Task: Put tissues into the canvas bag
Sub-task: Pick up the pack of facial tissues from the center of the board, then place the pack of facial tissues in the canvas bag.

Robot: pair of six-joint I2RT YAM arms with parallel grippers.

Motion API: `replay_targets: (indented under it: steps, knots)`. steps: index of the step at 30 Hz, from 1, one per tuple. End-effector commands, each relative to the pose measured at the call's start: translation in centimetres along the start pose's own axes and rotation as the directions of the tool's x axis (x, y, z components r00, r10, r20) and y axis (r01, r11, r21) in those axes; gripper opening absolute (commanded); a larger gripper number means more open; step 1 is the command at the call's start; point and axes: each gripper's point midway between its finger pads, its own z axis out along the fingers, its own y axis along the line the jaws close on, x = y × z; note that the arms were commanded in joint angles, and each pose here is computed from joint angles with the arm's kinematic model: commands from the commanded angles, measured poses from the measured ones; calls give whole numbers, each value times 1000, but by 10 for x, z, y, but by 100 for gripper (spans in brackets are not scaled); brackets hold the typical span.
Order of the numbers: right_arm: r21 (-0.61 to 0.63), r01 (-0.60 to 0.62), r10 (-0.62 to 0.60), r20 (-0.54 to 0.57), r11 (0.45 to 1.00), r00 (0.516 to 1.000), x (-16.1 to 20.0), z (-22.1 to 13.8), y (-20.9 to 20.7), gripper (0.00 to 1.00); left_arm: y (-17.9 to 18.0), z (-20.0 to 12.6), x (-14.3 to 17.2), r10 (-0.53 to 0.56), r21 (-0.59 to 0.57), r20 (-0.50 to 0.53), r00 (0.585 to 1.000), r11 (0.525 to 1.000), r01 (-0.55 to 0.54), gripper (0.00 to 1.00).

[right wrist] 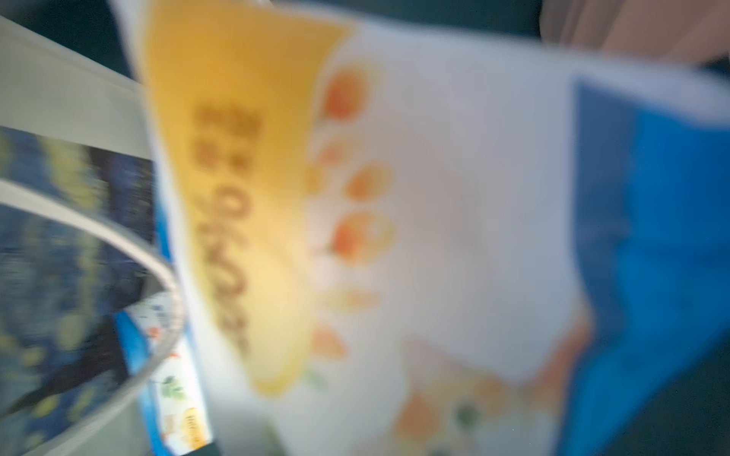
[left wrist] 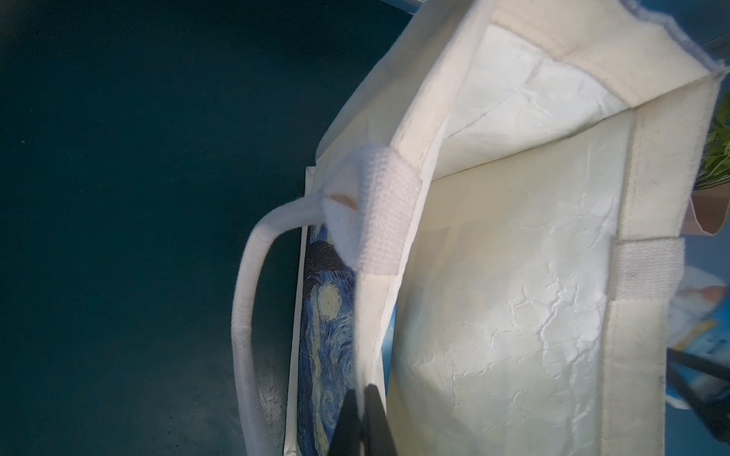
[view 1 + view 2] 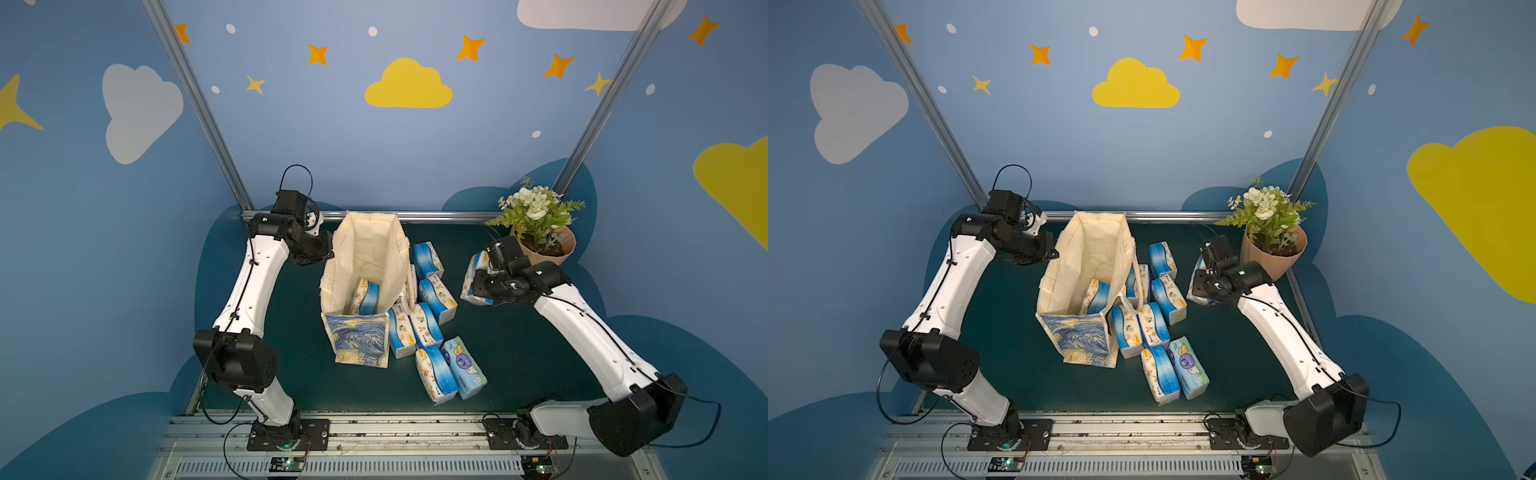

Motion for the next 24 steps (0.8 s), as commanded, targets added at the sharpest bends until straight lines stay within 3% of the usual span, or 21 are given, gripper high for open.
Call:
replay_targets:
  steps: [1,6,11,17,24]
  knots:
    - [-207,88,-50,184,974,982,-56,-46,51,29,-10,-16,-11,15,25,59,998,1000,-17,4]
    - [-434,220,-82,315,874,946,-101,-97,144,32,-17,-15,-11,16,53,48,999,998,-18,4]
    - [-582,273,-121,287,766,950,-99,-92,229,34,-19,-12,-11,16,57,44,999,998,-19,4]
    - [-555,312,-269,160,772,950,-58,-47,274,34,-20,-14,-12,25,49,50,998,998,-27,4]
    - [-559,323,-439,-82,764,895,16,-20,265,44,-17,-11,-12,36,35,41,999,999,-37,4]
